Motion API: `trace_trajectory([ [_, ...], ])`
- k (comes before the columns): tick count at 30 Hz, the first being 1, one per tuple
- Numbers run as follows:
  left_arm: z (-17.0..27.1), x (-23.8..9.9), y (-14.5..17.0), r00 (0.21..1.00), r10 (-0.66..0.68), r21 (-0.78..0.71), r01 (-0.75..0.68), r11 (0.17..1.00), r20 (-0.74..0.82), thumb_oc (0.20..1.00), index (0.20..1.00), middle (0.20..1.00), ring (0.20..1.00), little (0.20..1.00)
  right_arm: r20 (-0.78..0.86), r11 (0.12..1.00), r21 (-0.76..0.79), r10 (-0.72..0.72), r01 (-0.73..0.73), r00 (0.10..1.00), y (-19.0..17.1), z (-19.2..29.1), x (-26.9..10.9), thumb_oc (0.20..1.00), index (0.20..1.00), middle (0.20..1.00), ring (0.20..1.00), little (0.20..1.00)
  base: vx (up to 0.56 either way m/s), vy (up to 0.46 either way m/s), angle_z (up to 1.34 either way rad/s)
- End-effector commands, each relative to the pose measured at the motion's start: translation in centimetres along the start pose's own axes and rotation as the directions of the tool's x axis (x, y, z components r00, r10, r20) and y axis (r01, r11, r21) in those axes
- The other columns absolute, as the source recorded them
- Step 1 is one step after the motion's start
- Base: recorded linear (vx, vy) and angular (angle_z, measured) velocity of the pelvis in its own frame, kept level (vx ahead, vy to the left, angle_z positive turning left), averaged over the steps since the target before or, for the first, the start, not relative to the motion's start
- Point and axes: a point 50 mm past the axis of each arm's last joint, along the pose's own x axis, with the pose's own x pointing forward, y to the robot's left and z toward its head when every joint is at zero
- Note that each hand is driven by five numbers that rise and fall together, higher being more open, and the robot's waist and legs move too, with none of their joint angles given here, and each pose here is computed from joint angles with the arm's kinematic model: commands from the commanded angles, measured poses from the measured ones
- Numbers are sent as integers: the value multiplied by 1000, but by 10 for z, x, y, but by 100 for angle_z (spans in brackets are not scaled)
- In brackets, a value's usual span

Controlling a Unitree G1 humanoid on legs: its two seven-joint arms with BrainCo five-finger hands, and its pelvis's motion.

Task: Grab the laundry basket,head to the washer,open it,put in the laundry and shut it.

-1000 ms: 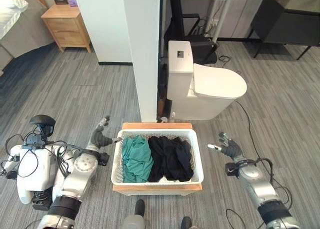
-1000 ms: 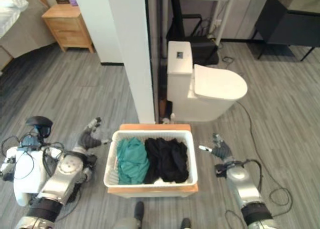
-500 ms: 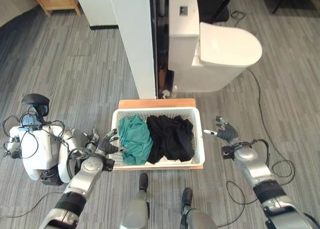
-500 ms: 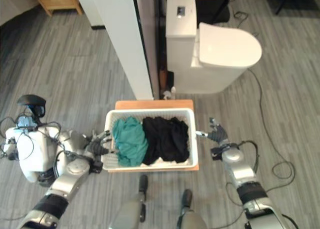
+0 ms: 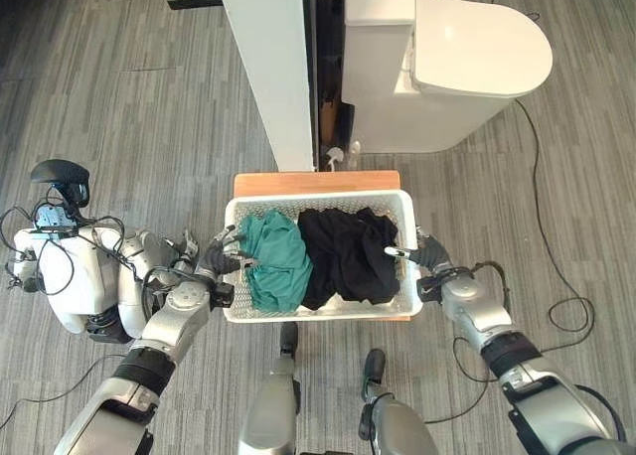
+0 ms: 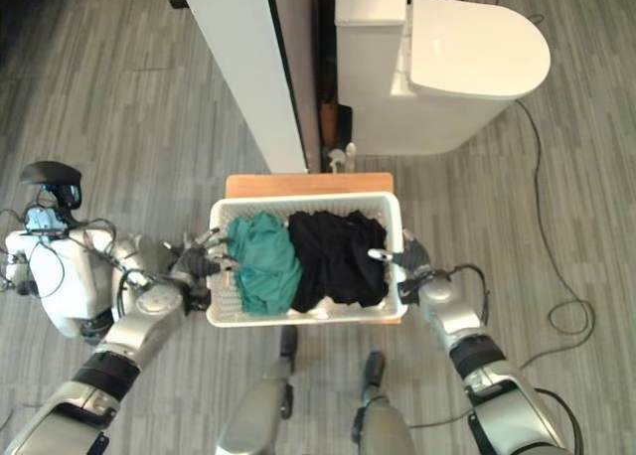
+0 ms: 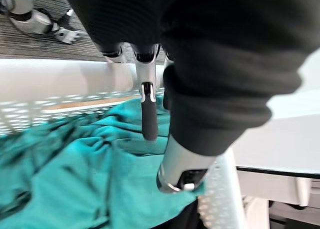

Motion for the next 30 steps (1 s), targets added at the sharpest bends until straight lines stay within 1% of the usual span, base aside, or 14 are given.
trace_trajectory([
  [1, 27, 1, 12, 987, 63, 26, -67, 997, 148, 1000, 1000, 1000, 1000, 1000, 86, 1000, 10, -4, 3, 996, -6, 11, -5, 1000, 1000, 1000, 1000, 1000, 31, -16, 4],
  [5, 38, -3, 26, 975, 110, 44, -121, 992, 195, 1000, 1000, 1000, 1000, 1000, 63, 999, 18, -30, 29, 998, -13, -1, -10, 1000, 1000, 1000, 1000, 1000, 27, -17, 5],
  [10, 31, -2, 36, 977, 144, 81, -159, 984, 157, 1000, 1000, 1000, 1000, 1000, 62, 999, 43, -36, 33, 997, -15, -3, -12, 1000, 1000, 1000, 1000, 1000, 0, 0, 0],
  [13, 24, 1, 35, 985, 131, 105, -143, 984, 116, 1000, 1000, 1000, 1000, 1000, 78, 998, 45, -35, 32, 996, -15, 1, -12, 1000, 1000, 1000, 1000, 1000, 0, 0, 0],
  [16, 15, 2, 30, 991, 109, 101, -116, 988, 75, 1000, 1000, 1000, 1000, 1000, 81, 999, 37, -32, 29, 996, -16, 2, -12, 1000, 1000, 1000, 1000, 1000, 0, 0, 0],
  [17, 3, 3, 20, 997, 71, 79, -73, 994, 27, 1000, 1000, 1000, 1000, 1000, 88, 999, 34, -30, 28, 996, -16, 5, -11, 1000, 1000, 1000, 1000, 1000, 0, 0, 0],
  [20, -13, 5, 6, 999, 35, 30, -34, 999, -39, 1000, 1000, 1000, 1000, 1000, 103, 1000, 21, -24, 22, 994, -15, 12, -9, 1000, 1000, 1000, 1000, 1000, 0, 0, 0],
  [23, -19, 7, -3, 998, 24, -14, -25, 1000, -62, 1000, 1000, 1000, 1000, 1000, 112, 999, 37, -16, 12, 994, -13, 15, -8, 1000, 1000, 1000, 1000, 1000, 0, 0, 0],
  [26, -19, 10, -23, 996, -44, -121, 34, 992, -76, 1000, 1000, 1000, 1000, 1000, 93, 998, 66, -7, 1, 996, -9, 17, -4, 1000, 1000, 1000, 1000, 1000, 0, 0, 0],
  [30, -9, 15, -31, 996, -70, -129, 62, 990, -58, 1000, 1000, 1000, 1000, 1000, 85, 999, 51, 0, -4, 996, -8, 22, 1, 1000, 1000, 1000, 1000, 1000, 0, 0, 0],
])
